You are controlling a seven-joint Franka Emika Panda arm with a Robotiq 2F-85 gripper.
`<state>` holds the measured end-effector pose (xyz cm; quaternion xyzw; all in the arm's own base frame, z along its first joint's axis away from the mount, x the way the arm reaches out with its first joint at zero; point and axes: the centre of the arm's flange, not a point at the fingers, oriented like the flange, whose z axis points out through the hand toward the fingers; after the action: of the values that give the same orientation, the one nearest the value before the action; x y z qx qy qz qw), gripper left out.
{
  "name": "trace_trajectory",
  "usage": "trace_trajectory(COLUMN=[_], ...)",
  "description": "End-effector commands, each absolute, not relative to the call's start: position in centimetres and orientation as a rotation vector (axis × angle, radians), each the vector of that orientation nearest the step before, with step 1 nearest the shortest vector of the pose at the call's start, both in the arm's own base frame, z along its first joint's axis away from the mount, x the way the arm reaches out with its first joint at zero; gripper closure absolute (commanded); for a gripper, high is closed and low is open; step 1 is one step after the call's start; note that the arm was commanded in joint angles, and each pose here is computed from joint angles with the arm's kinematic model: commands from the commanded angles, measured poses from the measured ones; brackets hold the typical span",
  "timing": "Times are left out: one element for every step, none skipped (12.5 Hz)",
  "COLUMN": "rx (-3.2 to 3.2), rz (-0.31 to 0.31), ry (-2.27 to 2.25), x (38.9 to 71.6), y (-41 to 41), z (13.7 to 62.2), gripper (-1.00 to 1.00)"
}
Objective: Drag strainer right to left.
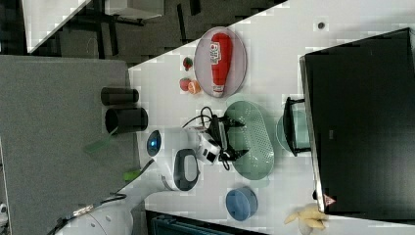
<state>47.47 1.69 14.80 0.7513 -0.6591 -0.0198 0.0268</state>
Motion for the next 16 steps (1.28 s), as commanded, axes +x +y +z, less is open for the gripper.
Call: trace_trajectory(rx=[2.344,2.321,2.307,2.305,2.305,2.308,2.298,2.293,2.288,2.270,2.267,2.267,2.271,2.284,2.282,2.284], rz=[-0.039,-0.046,-0.051,-0.053,-0.055,-0.056,-0.059,-0.060,-0.058,-0.058,-0.056,-0.055,-0.054,-0.054,-0.060,-0.070], ry=[-2.058,-2.079,-2.091,-2.093,-2.094,-2.093,-2.101,-2.108,-2.119,-2.138,-2.147,-2.152,-2.154,-2.147,-2.145,-2.141], x=[47.4,47.1,46.8,46.5,46.2,46.0,45.7,45.5,45.5,45.6,45.7,46.0,46.2,46.5,46.7,47.0], y=[8.3,9.5,10.8,12.1,13.5,14.8,15.8,16.8,17.8,18.6,19.5,20.4,21.3,22.3,23.1,24.0], z=[15.9,15.8,15.7,15.7,15.7,15.6,15.5,15.4,15.4,15.3,15.2,15.1,15.0,14.8,14.6,14.6], gripper=[-1.00,-1.00,-1.00,-1.00,-1.00,-1.00,-1.00,-1.00,-1.00,-1.00,-1.00,-1.00,-1.00,-1.00,-1.00,-1.00])
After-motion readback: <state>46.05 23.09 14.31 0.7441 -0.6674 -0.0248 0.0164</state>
